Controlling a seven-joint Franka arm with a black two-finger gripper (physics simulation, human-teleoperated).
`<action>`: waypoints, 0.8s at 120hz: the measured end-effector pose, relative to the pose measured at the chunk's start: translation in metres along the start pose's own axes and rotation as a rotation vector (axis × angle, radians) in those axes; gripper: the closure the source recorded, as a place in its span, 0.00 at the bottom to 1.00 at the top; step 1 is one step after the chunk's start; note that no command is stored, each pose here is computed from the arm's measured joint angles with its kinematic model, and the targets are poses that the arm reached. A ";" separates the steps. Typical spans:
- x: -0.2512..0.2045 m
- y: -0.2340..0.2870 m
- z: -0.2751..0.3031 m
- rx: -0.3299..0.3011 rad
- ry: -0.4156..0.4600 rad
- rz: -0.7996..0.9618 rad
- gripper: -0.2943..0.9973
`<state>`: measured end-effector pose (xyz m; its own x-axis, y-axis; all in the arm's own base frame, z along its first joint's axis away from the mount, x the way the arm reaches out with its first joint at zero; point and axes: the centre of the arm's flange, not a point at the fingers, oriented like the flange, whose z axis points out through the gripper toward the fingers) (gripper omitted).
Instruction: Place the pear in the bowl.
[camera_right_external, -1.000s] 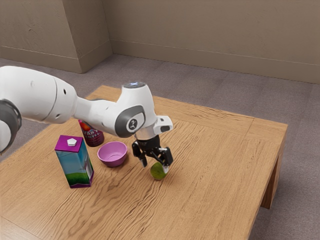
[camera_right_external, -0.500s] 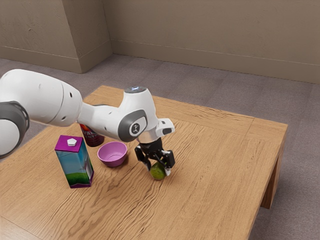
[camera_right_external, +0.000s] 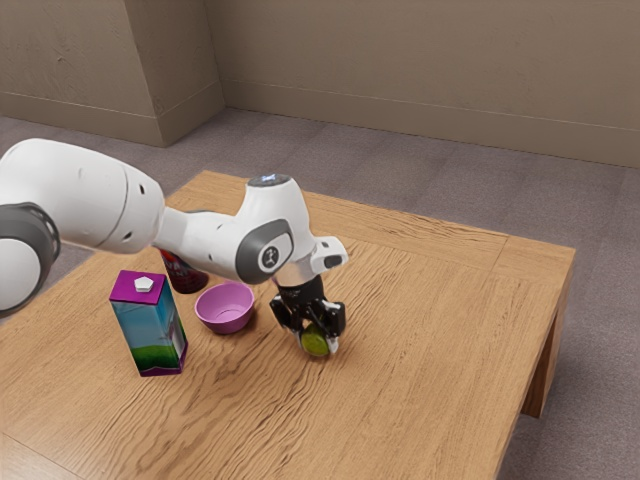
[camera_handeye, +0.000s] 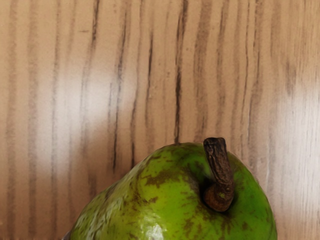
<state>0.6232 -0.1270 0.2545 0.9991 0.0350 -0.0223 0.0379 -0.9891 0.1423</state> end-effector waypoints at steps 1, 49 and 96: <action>0.000 0.000 -0.001 0.000 0.002 0.000 0.53; 0.011 -0.097 -0.102 0.081 0.105 -0.179 0.67; 0.027 -0.184 -0.083 0.105 0.065 -0.288 0.59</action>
<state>0.6447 0.0675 0.3095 0.9466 0.3220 0.0167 0.3213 -0.9463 0.0365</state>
